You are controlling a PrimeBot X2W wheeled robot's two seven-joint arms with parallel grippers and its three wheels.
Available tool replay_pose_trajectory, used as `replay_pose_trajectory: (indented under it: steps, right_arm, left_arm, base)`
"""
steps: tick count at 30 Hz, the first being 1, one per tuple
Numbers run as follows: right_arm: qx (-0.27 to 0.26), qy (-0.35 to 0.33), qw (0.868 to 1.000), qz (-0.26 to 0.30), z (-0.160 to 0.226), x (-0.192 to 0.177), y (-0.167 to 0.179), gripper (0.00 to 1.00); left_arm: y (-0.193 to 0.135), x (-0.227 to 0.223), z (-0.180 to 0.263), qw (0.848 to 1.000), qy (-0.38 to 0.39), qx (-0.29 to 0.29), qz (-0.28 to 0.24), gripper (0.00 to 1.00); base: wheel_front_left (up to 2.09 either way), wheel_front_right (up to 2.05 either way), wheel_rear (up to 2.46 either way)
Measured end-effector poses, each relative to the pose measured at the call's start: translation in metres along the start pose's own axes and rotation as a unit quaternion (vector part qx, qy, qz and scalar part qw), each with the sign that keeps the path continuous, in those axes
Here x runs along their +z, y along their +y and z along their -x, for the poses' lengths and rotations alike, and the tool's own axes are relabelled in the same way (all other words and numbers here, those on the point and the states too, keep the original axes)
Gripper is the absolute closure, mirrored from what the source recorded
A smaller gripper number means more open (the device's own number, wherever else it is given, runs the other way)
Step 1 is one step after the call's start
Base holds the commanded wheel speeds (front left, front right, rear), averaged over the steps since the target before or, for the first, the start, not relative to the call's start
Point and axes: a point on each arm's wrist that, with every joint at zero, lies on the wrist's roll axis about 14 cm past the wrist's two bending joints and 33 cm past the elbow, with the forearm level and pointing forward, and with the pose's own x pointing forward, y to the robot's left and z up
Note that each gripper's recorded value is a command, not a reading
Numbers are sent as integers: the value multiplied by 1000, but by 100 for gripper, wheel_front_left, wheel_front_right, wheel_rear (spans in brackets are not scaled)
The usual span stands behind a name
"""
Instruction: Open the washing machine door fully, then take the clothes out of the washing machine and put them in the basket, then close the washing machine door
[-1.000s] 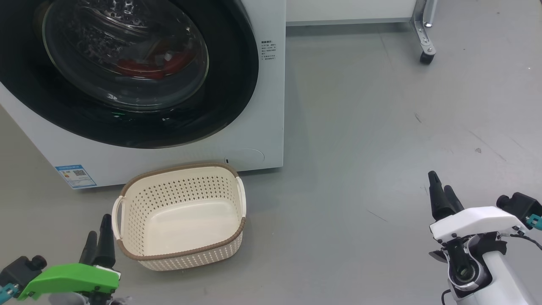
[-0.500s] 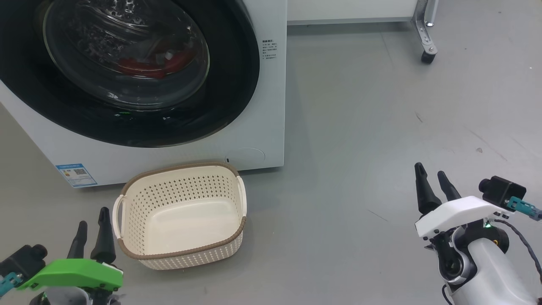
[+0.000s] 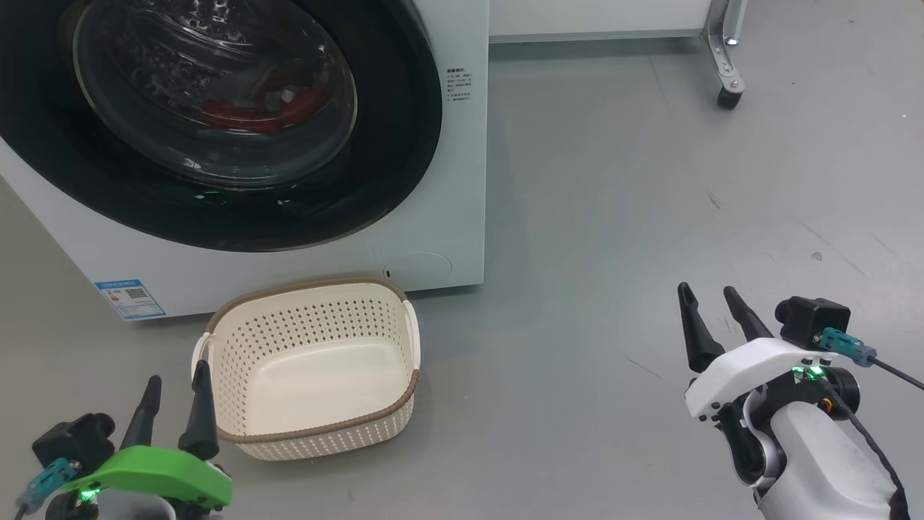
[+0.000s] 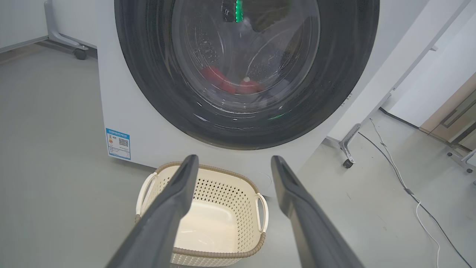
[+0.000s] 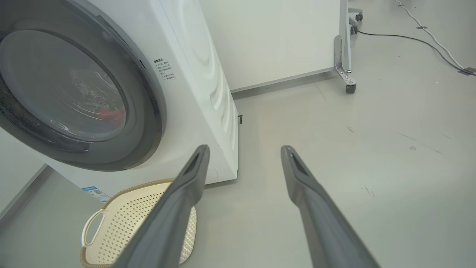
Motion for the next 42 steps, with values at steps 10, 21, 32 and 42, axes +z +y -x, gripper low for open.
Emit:
replay_pose_trajectory:
  steps: [10,21,32,42]
  right_arm:
    - [25,6,997,78,-5,-2,8,0]
    - [51,12,985,163,-10,-4,14,0]
    - [43,10,986,163,-11,-1,9,0]
    - [18,-7,988,156,-15,12,-1,0]
  left_arm:
    - [-6,-4,1,997,0,-19,-74,0]
    - [-9,-7,2,988,-1,-36,-150,0]
    - [-8,-3,0,987,-5,-34,-156,0]
    - [3,6,-1,988,-18,-13,-152,0]
  base:
    - [0,0,0]
    - [0,0,0]
    - [0,0,0]
    - [0,0,0]
